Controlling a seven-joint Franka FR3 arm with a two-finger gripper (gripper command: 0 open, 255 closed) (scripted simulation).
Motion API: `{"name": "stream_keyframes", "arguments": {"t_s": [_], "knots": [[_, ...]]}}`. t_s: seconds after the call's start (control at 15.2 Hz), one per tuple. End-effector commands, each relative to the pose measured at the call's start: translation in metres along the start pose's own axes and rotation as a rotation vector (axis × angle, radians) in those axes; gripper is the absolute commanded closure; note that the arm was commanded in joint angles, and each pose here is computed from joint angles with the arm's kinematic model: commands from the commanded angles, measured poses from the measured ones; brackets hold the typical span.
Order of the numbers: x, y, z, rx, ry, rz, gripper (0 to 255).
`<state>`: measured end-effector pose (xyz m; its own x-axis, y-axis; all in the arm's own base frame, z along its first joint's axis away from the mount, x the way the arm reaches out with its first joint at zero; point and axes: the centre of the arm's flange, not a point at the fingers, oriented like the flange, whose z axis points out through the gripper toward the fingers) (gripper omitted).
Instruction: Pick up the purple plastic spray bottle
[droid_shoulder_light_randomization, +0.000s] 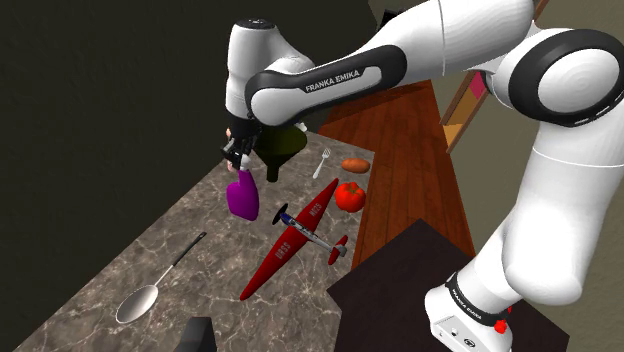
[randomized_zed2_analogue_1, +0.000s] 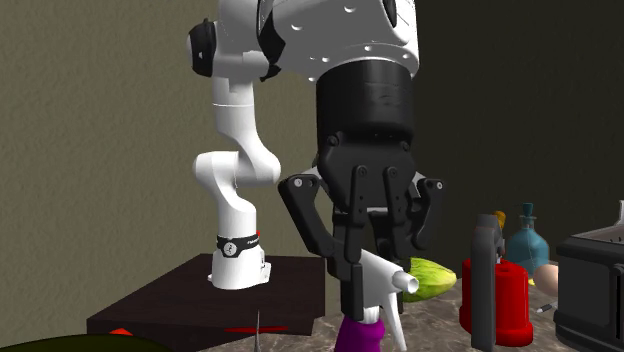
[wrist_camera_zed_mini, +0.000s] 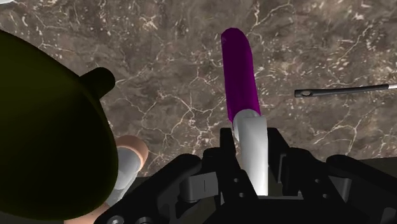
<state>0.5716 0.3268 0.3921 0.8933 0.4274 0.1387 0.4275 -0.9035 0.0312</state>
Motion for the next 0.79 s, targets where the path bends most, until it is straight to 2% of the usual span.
{"name": "stream_keyframes", "arguments": {"t_s": [0.0, 0.59, 0.73], "knots": [[0.002, 0.001, -0.01, 0.0, 0.0, 0.0, 255], [0.008, 0.002, -0.057, 0.0, 0.0, 0.0, 255], [0.008, 0.002, -0.058, 0.0, 0.0, 0.0, 255]]}}
